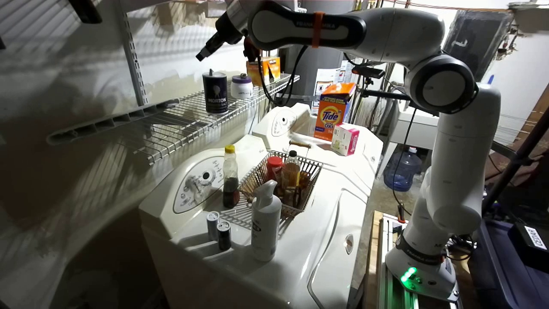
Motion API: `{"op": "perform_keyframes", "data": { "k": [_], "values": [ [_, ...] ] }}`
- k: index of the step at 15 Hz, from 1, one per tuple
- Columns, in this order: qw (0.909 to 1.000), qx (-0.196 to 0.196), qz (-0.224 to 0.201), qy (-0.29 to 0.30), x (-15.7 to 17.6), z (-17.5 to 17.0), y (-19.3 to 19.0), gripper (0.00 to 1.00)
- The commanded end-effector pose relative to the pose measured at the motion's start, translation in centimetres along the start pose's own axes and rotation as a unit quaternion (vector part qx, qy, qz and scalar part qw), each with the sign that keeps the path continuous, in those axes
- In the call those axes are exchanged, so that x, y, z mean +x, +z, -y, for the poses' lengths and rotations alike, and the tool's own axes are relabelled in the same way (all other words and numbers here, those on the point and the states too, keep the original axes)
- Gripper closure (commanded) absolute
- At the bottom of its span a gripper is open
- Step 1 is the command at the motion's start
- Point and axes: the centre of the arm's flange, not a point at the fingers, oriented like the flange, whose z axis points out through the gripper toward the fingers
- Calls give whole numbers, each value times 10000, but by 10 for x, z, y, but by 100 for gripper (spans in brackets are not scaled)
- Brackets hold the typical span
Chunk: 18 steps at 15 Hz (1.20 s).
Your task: Close the lid on the black and white container on the left side of the bottom shelf.
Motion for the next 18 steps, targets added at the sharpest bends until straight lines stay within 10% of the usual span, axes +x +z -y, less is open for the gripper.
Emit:
{"op": "perform_keyframes", "data": {
  "k": [1, 18],
  "values": [
    [9996, -237, 147, -70, 18, -6, 7, 100],
    [9947, -258, 934, -335, 5, -10, 15, 100]
  ]
}}
